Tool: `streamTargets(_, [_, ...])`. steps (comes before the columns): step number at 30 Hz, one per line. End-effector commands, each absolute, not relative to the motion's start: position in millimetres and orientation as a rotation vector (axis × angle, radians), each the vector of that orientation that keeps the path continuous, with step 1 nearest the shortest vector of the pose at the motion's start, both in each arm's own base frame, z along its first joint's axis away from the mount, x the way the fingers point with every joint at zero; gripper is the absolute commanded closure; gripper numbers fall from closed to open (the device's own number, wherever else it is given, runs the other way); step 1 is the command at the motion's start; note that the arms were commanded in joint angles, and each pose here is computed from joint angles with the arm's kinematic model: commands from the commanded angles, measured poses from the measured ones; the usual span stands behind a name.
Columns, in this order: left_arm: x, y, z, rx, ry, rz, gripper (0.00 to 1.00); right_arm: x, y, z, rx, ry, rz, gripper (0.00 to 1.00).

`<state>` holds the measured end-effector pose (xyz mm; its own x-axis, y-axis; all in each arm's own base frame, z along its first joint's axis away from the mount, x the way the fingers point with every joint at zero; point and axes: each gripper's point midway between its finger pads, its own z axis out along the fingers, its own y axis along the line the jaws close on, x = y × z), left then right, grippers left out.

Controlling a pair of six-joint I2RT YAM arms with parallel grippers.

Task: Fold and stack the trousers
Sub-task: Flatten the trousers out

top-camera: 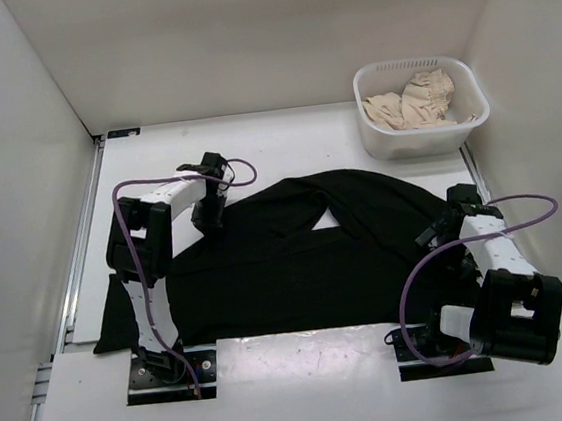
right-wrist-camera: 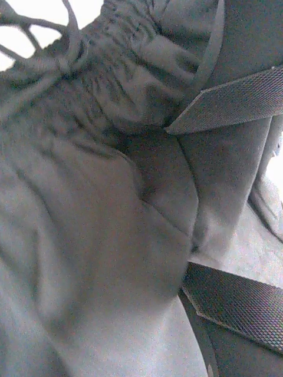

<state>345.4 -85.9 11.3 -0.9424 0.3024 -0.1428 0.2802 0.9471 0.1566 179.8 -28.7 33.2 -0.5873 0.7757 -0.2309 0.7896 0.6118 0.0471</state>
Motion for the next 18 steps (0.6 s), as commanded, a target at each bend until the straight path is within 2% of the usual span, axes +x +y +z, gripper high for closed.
streamTargets(1, [392, -29, 8, 0.276, 2.800, 0.512, 0.82, 165, -42, 19, 1.420, 2.595, -0.215, 0.09])
streamTargets(5, [468, 4, 83, 0.046, 2.534, 0.570, 0.83, 156, -43, 8, 1.436, 2.636, -0.225, 0.09])
streamTargets(10, [509, 26, 160, -0.100, 2.325, 0.584, 0.83, 161, -48, 13, 1.355, 2.657, -0.236, 0.09])
streamTargets(14, [501, 18, 195, -0.101, 2.259, 0.524, 0.83, 165, -44, 15, 1.289, 2.693, -0.189, 0.09])
streamTargets(18, [455, 7, 160, -0.022, 2.359, 0.503, 0.83, 165, -42, 15, 1.273, 2.704, -0.174, 0.09])
